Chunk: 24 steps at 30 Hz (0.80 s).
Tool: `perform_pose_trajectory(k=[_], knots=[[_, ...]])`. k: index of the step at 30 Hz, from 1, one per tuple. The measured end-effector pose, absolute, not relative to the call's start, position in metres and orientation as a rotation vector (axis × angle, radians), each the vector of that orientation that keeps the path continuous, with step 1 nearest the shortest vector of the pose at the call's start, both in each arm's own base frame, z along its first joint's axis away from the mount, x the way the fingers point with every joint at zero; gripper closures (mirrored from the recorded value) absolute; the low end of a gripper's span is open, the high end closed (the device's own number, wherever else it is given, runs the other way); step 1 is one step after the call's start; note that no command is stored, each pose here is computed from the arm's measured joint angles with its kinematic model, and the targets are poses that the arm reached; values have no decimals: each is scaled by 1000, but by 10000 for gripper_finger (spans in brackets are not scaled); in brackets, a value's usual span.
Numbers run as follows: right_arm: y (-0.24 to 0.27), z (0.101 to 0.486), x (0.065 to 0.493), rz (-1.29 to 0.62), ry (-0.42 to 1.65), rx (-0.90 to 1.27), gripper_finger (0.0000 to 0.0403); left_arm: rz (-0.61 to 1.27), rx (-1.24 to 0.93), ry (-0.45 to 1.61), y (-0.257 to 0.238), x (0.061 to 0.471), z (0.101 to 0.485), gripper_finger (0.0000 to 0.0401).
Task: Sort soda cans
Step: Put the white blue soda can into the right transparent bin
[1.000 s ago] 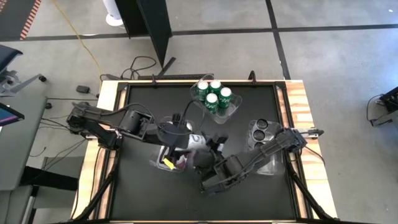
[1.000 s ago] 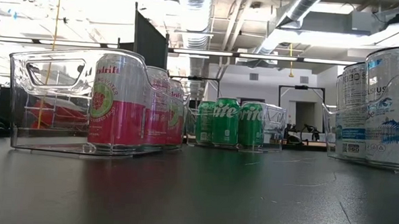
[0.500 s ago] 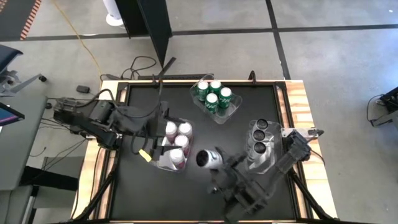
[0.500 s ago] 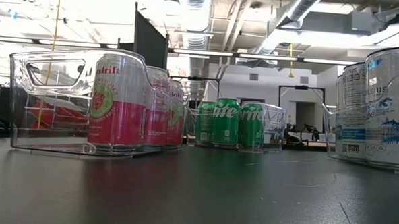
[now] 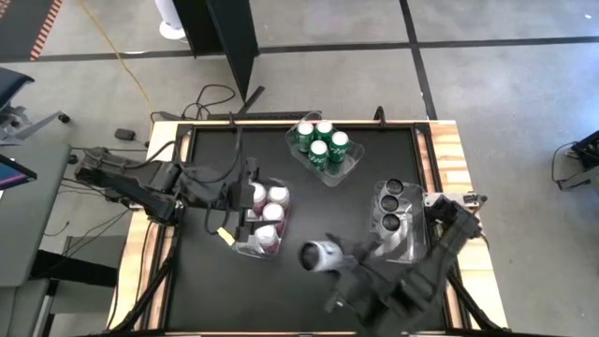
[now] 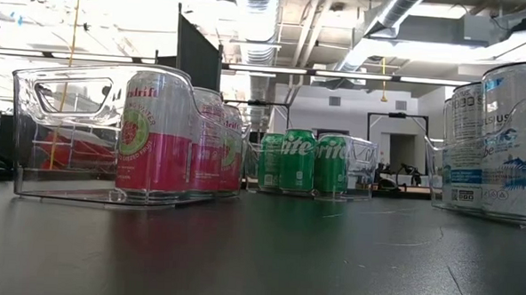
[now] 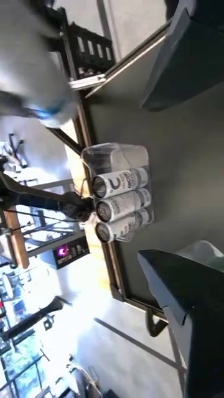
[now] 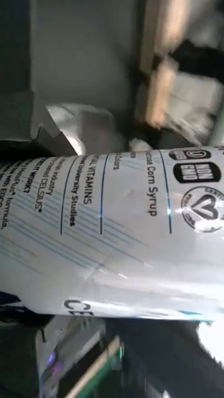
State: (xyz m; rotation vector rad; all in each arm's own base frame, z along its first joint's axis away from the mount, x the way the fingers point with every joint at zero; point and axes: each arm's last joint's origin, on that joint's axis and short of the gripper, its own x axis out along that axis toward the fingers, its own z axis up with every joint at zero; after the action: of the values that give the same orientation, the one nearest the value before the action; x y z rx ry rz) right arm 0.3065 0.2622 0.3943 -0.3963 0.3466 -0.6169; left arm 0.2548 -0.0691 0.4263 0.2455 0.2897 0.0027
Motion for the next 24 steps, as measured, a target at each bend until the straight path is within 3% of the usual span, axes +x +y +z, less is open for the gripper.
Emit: perform_pose_trajectory(k=[4,8,16,24], knots=[[243,398,344,-394,505,-403,156,4,248,285,-68,253,422,24],[222,407,378,-181,488,-471,156,7,262,261,-67,251,426,24],[155,450,392,-81,369,-454,156,23,277,150,-60,228,447,24],[123,452,388,-125,454,-423,156,10,328,-47,-55,205,474,24]])
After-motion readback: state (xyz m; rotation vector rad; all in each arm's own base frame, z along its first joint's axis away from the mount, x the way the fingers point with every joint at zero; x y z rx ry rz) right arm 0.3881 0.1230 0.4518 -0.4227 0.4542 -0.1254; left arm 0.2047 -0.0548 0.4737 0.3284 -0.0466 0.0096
